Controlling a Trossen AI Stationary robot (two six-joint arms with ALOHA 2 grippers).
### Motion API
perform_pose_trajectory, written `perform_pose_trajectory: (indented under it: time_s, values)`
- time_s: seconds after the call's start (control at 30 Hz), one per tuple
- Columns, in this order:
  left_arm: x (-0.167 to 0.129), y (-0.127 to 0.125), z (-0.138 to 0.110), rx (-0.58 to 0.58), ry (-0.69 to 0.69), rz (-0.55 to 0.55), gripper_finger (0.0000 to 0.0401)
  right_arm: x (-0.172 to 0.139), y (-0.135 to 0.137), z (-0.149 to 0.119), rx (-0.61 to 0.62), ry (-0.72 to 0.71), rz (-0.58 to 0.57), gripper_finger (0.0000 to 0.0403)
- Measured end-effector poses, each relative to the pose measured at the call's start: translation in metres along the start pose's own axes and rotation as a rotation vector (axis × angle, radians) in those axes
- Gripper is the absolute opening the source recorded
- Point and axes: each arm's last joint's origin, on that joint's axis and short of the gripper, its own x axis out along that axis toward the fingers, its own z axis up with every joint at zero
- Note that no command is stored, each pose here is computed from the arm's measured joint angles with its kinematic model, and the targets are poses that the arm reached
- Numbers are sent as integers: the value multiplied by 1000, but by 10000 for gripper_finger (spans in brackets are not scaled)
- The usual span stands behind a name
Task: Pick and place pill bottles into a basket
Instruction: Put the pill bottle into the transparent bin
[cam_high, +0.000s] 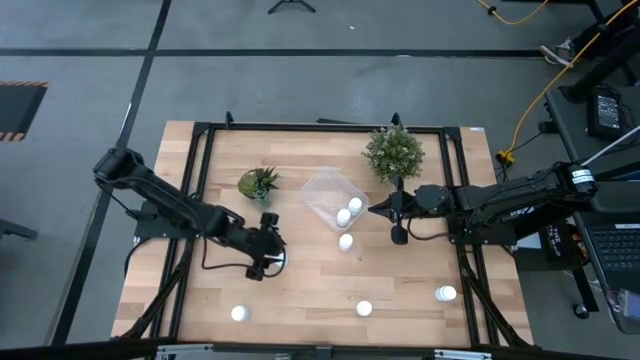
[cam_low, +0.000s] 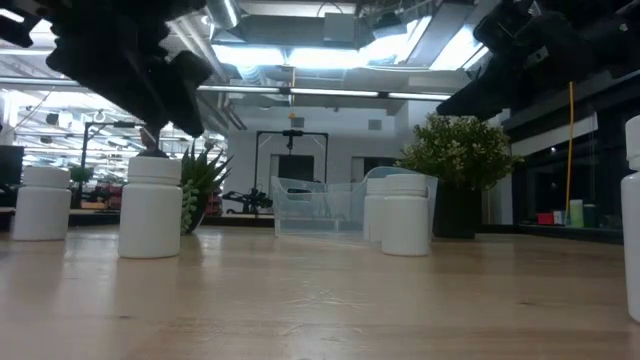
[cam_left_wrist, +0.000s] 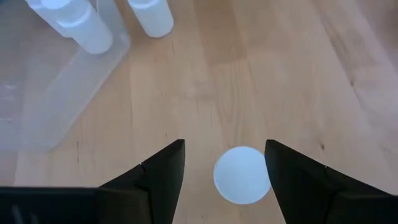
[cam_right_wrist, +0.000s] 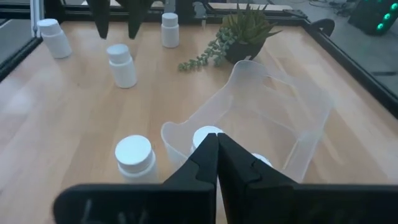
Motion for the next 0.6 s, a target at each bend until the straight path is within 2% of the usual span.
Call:
perform_pose_trajectory:
  time_s: [0.6]
  values:
    - [9, -3, -6, 1, 72, -65, 214, 0, 0, 0, 39, 0, 1, 9]
